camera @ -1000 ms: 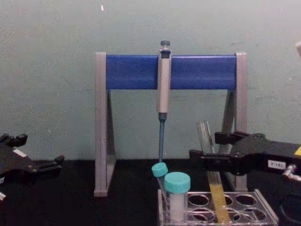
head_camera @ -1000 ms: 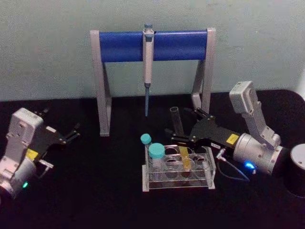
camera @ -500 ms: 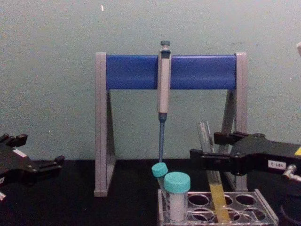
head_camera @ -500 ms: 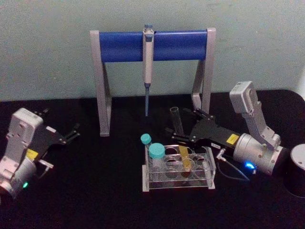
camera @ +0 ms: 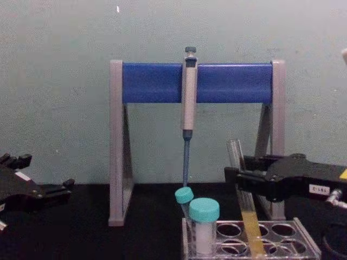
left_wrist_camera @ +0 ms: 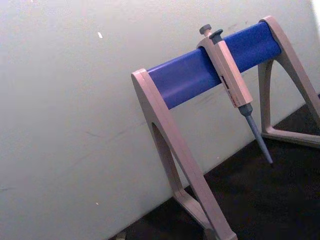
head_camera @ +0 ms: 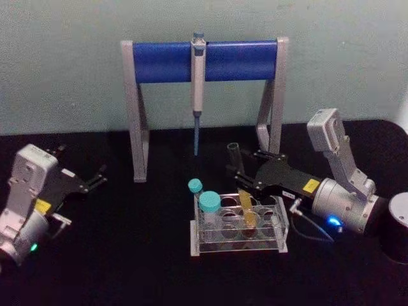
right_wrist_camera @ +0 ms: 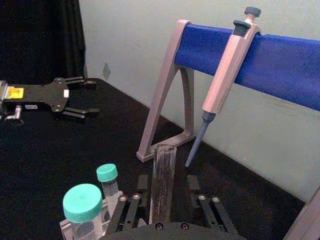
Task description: Pick up the test tube from the test tube rack, shake it, then place it back into the test tube rack.
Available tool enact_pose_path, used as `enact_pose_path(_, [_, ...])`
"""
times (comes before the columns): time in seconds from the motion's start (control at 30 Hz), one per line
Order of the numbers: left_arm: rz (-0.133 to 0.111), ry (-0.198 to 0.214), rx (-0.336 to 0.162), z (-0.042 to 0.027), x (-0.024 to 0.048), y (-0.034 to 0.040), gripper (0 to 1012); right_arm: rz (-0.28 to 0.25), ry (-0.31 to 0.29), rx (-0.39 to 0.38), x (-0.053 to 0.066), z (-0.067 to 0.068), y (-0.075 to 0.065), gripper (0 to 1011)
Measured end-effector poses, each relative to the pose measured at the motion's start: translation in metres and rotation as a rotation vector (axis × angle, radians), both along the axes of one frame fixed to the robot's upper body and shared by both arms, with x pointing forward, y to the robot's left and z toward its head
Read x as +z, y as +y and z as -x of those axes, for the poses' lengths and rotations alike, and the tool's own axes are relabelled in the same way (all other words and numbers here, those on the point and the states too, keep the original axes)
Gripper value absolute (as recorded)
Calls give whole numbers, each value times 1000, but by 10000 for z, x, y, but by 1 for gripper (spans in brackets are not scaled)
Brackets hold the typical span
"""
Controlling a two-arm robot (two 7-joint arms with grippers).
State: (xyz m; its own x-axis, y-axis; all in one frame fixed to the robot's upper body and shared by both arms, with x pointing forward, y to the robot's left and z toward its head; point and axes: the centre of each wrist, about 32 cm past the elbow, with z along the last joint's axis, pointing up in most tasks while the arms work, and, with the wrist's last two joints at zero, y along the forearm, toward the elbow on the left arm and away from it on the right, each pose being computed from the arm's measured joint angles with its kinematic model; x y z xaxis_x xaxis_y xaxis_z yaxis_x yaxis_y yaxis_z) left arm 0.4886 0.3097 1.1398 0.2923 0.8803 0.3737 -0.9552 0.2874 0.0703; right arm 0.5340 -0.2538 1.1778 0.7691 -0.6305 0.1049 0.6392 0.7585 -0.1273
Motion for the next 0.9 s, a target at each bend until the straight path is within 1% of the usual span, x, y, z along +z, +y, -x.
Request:
enact_pose_path(0.1, [0, 0, 0, 0, 0, 0, 1001, 0, 0, 0, 0, 0, 0, 426])
enact_pose_path(0.13, [0, 0, 0, 0, 0, 0, 1001, 0, 0, 0, 0, 0, 0, 412])
enact_pose_path(0.17, [0, 0, 0, 0, 0, 0, 1001, 0, 0, 0, 0, 0, 0, 367])
enact_pose_path(0.2, [0, 0, 0, 0, 0, 0, 1001, 0, 0, 0, 0, 0, 0, 353])
enact_pose_path(0.23, [0, 0, 0, 0, 0, 0, 1001, 0, 0, 0, 0, 0, 0, 282])
enact_pose_path(0.27, [0, 0, 0, 0, 0, 0, 1001, 0, 0, 0, 0, 0, 0, 282])
enact_pose_path(0.33, [0, 0, 0, 0, 0, 0, 1001, -1, 0, 0, 1, 0, 1, 232])
enact_pose_path(0.9, [0, 0, 0, 0, 0, 0, 1001, -1, 0, 0, 0, 0, 0, 232])
